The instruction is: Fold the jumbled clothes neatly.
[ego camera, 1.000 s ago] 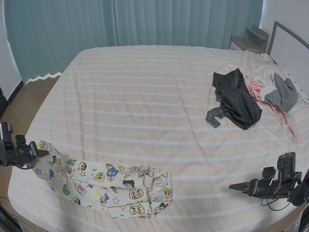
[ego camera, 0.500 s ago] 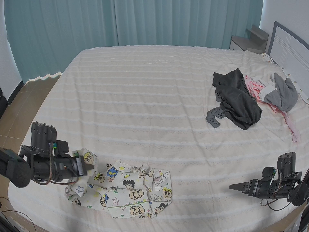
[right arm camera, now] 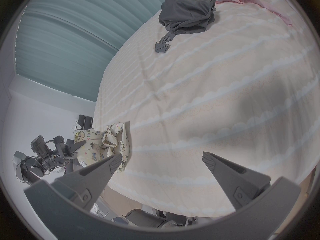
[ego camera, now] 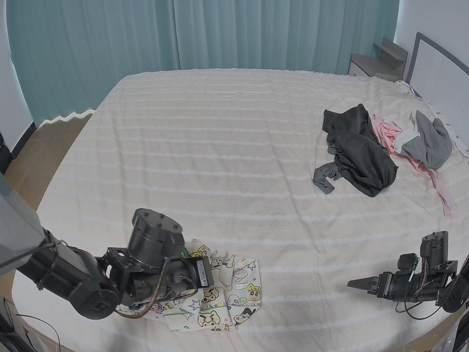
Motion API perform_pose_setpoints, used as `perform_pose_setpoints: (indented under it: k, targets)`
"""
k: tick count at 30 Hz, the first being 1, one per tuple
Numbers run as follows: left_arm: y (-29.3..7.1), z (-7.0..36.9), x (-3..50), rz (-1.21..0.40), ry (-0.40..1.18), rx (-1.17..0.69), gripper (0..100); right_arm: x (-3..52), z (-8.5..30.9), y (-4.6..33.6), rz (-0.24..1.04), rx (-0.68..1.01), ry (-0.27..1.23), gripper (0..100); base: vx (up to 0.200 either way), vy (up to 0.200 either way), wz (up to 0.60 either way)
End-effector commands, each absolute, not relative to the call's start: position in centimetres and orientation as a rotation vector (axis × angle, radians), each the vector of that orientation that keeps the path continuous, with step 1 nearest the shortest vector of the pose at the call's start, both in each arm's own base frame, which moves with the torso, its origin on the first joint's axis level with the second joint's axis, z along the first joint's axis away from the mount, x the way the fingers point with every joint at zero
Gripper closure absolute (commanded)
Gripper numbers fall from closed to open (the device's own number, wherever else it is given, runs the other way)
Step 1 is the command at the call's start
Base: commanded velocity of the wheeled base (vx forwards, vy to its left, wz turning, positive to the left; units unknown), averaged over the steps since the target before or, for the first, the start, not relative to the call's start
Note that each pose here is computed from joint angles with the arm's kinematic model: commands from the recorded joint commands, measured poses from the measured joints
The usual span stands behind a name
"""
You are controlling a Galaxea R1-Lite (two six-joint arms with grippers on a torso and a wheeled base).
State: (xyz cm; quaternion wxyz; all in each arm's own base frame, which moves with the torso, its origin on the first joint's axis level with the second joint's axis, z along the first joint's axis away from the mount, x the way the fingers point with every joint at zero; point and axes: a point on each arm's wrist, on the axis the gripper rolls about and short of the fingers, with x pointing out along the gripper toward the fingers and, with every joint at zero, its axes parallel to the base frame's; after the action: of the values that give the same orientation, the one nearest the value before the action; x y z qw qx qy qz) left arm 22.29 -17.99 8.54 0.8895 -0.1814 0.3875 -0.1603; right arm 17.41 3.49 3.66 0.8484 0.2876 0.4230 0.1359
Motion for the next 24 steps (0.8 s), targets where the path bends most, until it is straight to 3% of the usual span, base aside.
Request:
perform_pose_setpoints:
  k: [1, 7, 8, 19, 24]
  targets:
    - [-20.3, 6.5, 23.3, -0.313, 0.837, -0.359, 100, 17.0, 3.4, 3.4, 0.280, 0.607, 0.911, 0, 0.000, 0.000, 0.00]
    - [-21.1, 5.4, 23.8, -0.313, 0.847, -0.354, 100, 17.0, 3.4, 3.4, 0.280, 0.607, 0.912, 0, 0.000, 0.000, 0.00]
    - [-21.1, 5.4, 23.8, -0.313, 0.845, -0.354, 0, 17.0, 3.4, 3.4, 0.279, 0.607, 0.914, 0, 0.000, 0.000, 0.00]
    - [-21.1, 6.7, 24.6, -0.262, 0.771, -0.393, 0, 17.0, 3.4, 3.5, 0.280, 0.607, 0.916, 0, 0.000, 0.000, 0.00]
    - [-18.3, 9.7, 23.9, -0.247, 0.707, -0.468, 0, 17.0, 3.3, 3.5, 0.279, 0.607, 0.917, 0, 0.000, 0.000, 0.00]
